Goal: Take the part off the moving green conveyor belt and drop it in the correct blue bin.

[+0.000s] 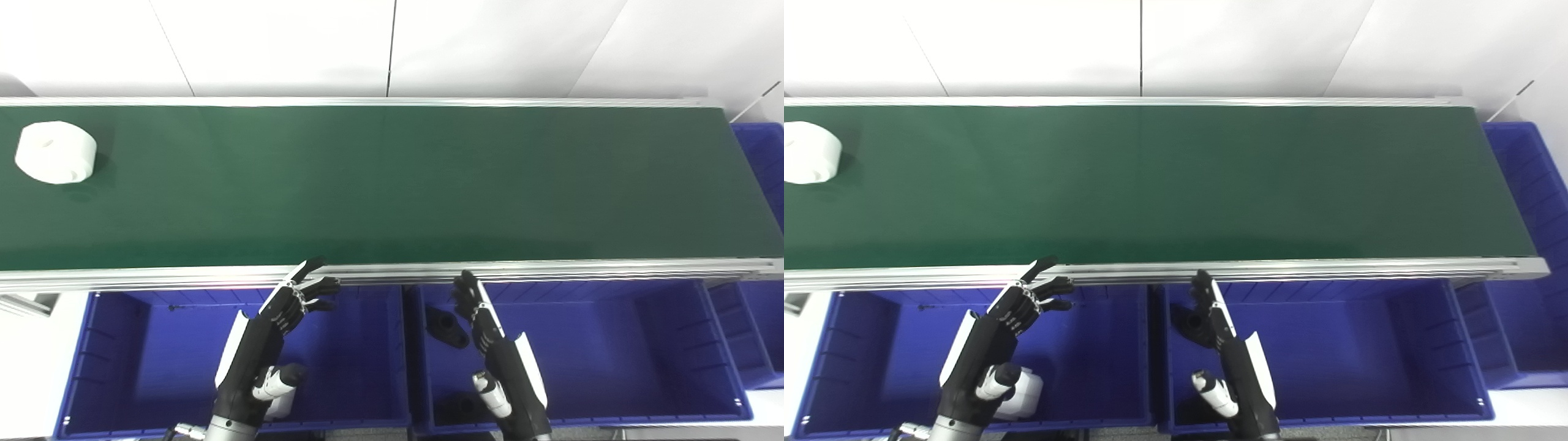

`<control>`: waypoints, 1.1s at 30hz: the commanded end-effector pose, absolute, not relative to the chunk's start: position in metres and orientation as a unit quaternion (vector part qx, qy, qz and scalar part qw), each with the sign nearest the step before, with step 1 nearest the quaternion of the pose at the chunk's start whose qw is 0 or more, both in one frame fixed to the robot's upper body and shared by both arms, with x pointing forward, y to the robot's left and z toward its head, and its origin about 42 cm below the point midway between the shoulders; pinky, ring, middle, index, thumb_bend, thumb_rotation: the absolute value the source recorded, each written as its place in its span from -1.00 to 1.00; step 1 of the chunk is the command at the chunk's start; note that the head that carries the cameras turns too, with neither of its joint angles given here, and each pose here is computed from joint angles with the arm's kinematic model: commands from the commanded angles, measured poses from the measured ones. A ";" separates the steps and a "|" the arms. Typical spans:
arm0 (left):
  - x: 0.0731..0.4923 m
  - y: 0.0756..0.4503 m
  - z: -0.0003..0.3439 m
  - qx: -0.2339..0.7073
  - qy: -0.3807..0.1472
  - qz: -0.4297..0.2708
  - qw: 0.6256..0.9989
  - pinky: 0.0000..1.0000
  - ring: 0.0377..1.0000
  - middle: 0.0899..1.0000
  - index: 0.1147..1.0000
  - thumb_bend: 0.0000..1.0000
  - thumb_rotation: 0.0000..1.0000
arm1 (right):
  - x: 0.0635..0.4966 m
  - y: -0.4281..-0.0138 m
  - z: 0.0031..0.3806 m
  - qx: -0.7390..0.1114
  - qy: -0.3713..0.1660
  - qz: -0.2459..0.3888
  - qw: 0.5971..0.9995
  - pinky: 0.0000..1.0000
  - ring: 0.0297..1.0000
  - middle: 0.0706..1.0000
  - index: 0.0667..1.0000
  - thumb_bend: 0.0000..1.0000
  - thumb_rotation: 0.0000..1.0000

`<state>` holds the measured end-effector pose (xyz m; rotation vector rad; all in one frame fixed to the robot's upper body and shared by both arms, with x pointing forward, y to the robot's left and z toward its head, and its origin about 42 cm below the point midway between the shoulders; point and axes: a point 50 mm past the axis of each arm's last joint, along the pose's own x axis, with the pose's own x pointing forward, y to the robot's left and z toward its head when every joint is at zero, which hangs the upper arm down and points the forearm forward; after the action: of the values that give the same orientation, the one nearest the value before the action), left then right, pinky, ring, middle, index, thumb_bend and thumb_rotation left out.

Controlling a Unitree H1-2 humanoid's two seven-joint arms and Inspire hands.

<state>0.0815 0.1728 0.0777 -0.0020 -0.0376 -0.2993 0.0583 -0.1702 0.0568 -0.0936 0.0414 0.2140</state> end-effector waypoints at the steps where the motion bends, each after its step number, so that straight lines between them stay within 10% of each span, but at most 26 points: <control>1: 0.080 0.170 0.084 -0.004 -0.037 -0.140 0.989 0.35 0.51 0.49 0.69 0.97 0.72 | 0.060 -0.170 0.067 -0.036 -0.020 0.113 0.993 0.81 0.86 0.90 0.97 1.00 0.99; 10: 0.081 0.162 0.085 0.004 -0.045 -0.131 0.990 0.30 0.46 0.45 0.65 0.97 0.72 | 0.061 -0.181 0.067 -0.060 -0.023 0.108 0.992 0.99 0.86 0.77 0.65 0.97 1.00; 33: 0.081 0.162 0.081 0.029 -0.059 -0.125 0.990 0.30 0.49 0.51 0.45 1.00 0.77 | 0.060 -0.178 0.066 -0.035 -0.019 0.132 0.991 0.88 0.90 0.88 0.85 0.95 1.00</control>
<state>0.0813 0.1611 0.0746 0.0656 -0.0640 -0.2584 0.0601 -0.1792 0.0560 -0.0759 0.0463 0.2470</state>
